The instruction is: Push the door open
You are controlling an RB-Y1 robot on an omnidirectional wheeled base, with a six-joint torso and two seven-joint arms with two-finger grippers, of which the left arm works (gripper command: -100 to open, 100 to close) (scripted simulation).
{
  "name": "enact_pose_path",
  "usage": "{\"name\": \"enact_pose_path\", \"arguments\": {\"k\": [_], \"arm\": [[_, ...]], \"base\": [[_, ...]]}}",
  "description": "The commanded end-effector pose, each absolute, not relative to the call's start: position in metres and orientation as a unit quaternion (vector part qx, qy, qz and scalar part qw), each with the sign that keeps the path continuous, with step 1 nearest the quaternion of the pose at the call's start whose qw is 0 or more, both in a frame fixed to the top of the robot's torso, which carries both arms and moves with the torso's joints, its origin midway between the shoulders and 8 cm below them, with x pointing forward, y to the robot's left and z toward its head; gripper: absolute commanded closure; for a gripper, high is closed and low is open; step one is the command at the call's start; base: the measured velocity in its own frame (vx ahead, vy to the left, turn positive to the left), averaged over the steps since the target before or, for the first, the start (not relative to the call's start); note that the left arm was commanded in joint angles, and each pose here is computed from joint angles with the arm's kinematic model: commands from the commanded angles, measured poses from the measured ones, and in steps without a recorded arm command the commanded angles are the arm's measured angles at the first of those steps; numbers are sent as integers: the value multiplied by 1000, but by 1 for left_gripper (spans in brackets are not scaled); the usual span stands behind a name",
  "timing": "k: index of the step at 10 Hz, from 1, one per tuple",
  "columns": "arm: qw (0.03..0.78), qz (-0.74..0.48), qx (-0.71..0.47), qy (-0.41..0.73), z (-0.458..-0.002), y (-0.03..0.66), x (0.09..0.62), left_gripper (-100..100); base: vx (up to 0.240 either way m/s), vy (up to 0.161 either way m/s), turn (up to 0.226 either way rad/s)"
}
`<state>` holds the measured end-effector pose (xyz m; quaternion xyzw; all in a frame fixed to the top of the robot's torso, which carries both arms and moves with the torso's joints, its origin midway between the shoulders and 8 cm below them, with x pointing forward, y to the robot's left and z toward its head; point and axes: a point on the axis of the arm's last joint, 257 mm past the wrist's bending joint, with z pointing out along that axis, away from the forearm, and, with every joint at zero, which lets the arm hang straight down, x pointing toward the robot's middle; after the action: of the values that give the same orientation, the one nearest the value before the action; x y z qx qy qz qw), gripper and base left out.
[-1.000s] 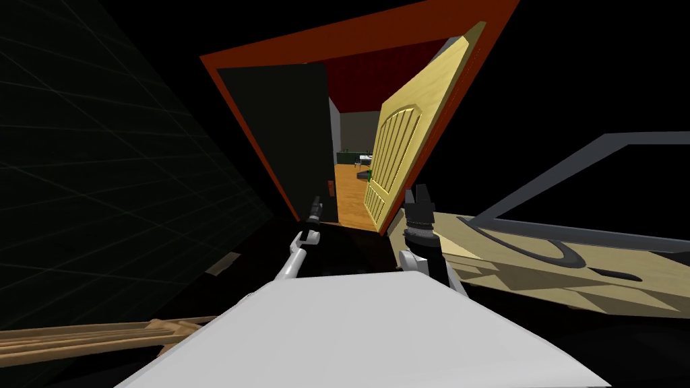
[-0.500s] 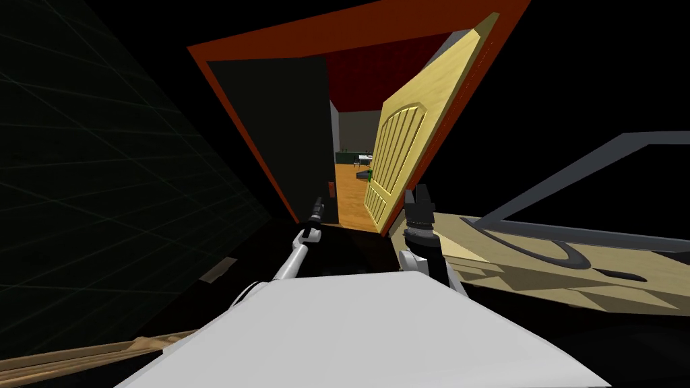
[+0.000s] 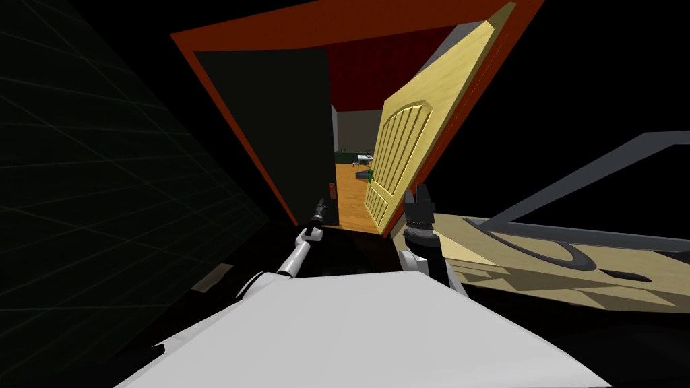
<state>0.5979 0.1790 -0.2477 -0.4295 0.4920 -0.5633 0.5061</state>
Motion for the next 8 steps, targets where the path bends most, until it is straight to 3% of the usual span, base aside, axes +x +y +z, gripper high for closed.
{"name": "enact_pose_path", "arguments": {"k": [1,8], "arm": [[499,-559,-435,499,-256,177,602,-100],[475,-544,-453,523,-283,167,613,-100]], "base": [[85,49,-36],[80,58,-29]]}}
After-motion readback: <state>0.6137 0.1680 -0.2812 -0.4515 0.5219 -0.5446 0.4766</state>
